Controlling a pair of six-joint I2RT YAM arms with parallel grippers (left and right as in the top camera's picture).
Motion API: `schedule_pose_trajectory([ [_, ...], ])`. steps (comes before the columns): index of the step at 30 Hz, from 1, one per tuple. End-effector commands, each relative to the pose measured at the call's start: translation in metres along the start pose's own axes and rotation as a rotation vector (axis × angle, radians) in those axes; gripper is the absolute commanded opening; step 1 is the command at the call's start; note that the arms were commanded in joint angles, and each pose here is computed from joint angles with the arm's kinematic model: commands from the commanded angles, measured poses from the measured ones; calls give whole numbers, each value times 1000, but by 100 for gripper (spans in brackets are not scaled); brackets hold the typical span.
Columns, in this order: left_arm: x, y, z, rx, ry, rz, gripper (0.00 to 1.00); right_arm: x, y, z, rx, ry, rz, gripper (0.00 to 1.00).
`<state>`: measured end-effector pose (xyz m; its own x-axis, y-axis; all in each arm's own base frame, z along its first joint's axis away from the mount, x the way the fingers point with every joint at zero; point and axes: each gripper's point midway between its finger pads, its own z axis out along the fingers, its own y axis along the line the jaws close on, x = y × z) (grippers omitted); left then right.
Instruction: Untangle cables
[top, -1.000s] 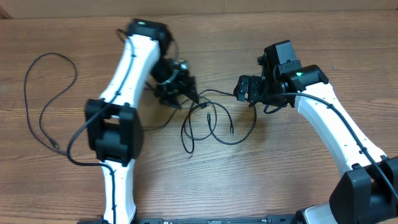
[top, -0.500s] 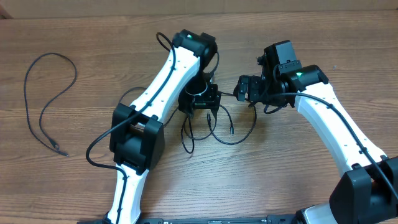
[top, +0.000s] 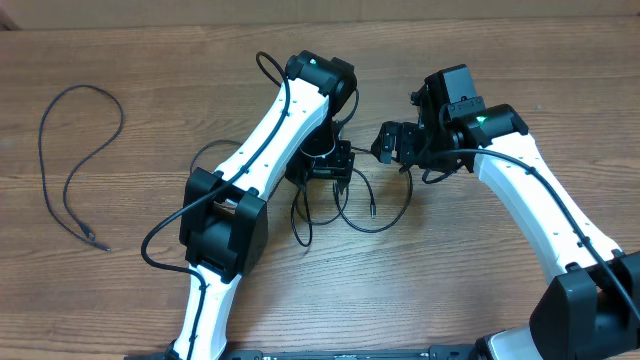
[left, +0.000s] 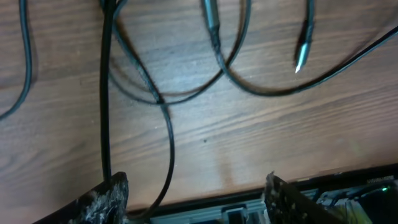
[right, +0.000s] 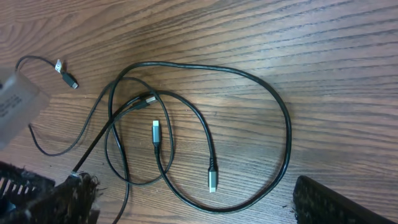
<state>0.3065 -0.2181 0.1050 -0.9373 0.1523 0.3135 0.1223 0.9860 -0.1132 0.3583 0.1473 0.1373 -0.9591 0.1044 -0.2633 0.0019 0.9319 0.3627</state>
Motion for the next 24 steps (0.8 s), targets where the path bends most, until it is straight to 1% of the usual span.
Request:
schedule_pose_trajectory([
  [1, 10, 17, -6, -95, -16, -16, 75, 3, 0, 2, -10, 16, 6, 100],
  [2, 10, 25, -4, -138, -15, -20, 79, 6, -1, 2, -6, 26, 9, 100],
  [4, 13, 37, 4, -201, 1, -60, 82, 9, -2, 2, -1, 38, 12, 100],
  [6, 17, 47, 11, -241, 21, -124, 82, 9, -2, 2, -1, 38, 12, 100],
  [8, 23, 50, 22, -244, 61, -148, 82, 12, -3, 2, 5, 52, 17, 100],
  [10, 26, 48, 31, -221, 88, -151, 76, 17, -5, 2, 12, 72, 22, 100],
  [11, 27, 46, 36, -205, 97, -151, 71, 20, -6, 1, 17, 83, 26, 100],
  [13, 25, 40, 41, -169, 97, -146, 65, 24, -8, 1, 23, 98, 30, 100],
  [14, 23, 35, 42, -141, 95, -131, 60, 25, -8, 1, 25, 103, 31, 100],
  [16, 19, 24, 43, -75, 89, -82, 57, 26, -8, 1, 26, 106, 32, 100],
  [17, 18, 21, 42, -57, 89, -77, 57, 26, -8, 1, 26, 107, 32, 100],
  [19, 15, 18, 39, -15, 85, -84, 69, 26, -8, 1, 26, 107, 32, 100],
  [20, 14, 18, 37, -9, 80, -86, 72, 26, -8, 1, 27, 107, 32, 100],
  [22, 12, 20, 35, -6, 74, -71, 77, 27, -9, 1, 28, 110, 34, 100],
  [24, 12, 22, 34, -4, 79, -57, 78, 26, -9, 1, 27, 109, 34, 100],
])
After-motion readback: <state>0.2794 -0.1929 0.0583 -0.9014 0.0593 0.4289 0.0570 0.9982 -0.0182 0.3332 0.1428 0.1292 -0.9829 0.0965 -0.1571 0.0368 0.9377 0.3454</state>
